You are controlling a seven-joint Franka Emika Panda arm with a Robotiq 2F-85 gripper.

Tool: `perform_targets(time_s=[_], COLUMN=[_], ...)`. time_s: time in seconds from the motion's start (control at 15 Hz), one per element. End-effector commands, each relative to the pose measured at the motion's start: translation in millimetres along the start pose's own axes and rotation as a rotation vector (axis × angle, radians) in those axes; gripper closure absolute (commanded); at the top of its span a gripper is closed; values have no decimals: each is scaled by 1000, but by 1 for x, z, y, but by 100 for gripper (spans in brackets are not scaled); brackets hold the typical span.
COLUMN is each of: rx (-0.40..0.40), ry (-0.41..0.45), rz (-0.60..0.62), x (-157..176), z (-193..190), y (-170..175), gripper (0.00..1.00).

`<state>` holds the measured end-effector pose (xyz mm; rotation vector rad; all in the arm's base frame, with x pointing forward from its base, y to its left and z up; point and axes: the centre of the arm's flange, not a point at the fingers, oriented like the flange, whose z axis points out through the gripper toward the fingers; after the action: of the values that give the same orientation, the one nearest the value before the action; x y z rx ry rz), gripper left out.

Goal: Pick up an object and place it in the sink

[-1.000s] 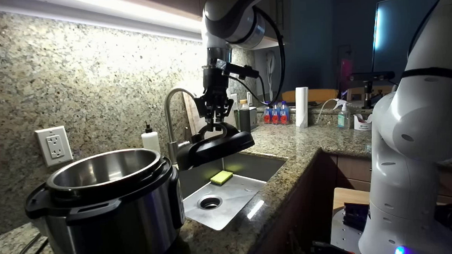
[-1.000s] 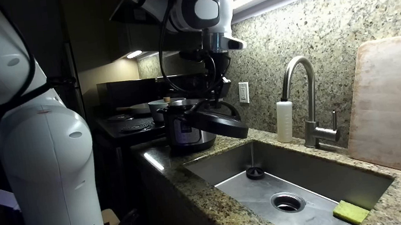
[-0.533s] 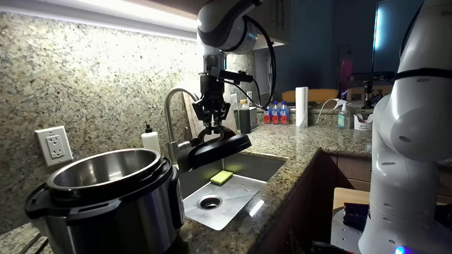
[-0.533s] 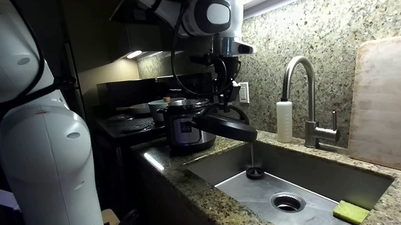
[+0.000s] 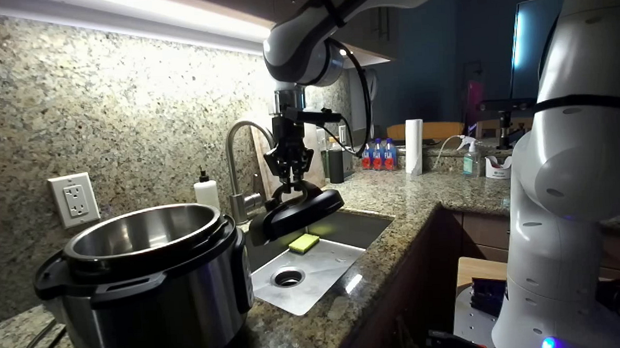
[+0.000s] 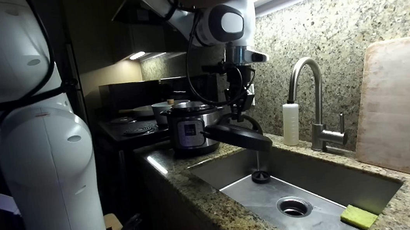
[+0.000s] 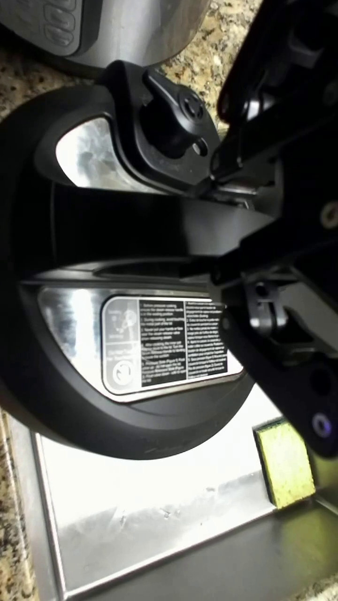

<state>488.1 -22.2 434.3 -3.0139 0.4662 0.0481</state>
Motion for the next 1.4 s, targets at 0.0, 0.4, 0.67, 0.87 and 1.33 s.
perform_targets(time_s=[0.0, 0.4, 0.67, 0.87, 1.33], rx=[-6, -2, -11, -13, -37], ry=[38, 96, 117, 112, 81], rz=[-33, -99, -121, -118, -121], x=[12, 29, 37, 45, 59], z=[-2, 19, 36, 50, 75], y=[-2, -7, -7, -4, 5], gripper=[87, 87, 87, 87, 87])
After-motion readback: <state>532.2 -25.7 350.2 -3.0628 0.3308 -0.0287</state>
